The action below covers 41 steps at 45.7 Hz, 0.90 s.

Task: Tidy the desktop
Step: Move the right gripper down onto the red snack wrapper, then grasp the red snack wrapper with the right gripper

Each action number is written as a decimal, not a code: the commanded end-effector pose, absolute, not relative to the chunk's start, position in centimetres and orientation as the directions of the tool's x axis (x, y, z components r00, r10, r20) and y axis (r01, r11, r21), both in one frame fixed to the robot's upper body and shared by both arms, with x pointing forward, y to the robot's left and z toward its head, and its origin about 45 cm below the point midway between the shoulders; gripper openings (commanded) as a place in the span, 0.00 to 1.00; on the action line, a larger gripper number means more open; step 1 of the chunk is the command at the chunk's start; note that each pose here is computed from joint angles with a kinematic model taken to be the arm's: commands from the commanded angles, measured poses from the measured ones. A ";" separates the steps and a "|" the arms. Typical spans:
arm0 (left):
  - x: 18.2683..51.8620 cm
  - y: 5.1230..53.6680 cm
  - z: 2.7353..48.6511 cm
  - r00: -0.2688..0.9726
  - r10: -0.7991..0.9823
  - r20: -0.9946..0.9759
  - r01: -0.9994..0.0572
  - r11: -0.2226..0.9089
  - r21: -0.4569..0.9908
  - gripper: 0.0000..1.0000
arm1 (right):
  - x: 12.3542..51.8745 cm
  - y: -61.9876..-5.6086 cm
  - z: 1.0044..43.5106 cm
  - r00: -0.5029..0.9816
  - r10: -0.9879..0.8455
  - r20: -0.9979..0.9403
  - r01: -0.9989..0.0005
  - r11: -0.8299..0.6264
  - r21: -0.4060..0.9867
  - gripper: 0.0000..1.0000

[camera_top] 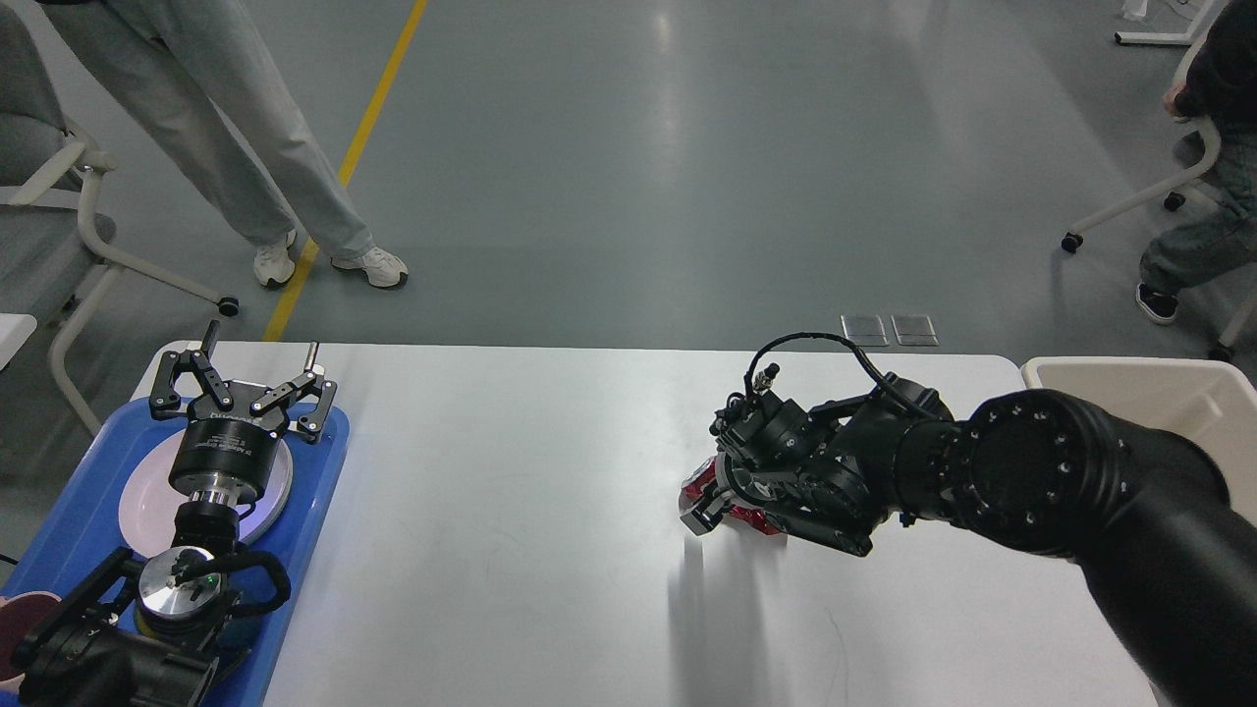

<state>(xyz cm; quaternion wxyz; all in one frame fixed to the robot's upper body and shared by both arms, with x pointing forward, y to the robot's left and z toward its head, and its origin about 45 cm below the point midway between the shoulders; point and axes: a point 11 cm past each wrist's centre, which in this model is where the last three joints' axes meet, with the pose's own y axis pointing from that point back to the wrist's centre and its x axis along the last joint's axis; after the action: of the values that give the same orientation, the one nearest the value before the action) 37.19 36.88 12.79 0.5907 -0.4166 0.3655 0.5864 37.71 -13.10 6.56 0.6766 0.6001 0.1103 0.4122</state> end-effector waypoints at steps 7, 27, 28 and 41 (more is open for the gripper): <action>37.2 36.9 12.8 0.045 0.388 -0.921 -0.997 -0.035 -0.064 0.96 | 37.7 -13.7 5.6 0.637 0.669 0.384 -0.454 -0.077 0.888 0.99; 37.2 36.9 12.8 0.045 0.389 -0.920 -0.997 -0.034 -0.063 0.96 | 36.8 -13.9 4.6 0.654 0.644 0.397 -0.448 -0.092 0.889 0.94; 37.2 36.9 12.8 0.045 0.388 -0.921 -0.997 -0.035 -0.064 0.96 | 36.7 -13.9 4.5 0.656 0.643 0.397 -0.446 -0.094 0.890 0.91; 37.2 36.9 12.8 0.044 0.388 -0.921 -0.997 -0.036 -0.062 0.96 | 36.4 -14.0 4.1 0.665 0.635 0.393 -0.441 -0.090 0.893 0.65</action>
<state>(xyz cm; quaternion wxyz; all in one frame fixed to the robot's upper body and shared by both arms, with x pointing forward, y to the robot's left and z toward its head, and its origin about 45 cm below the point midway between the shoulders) 37.19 36.90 12.80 0.5906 -0.4169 0.3654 0.5864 36.39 -14.03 4.12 0.6701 0.6190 0.0790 0.4019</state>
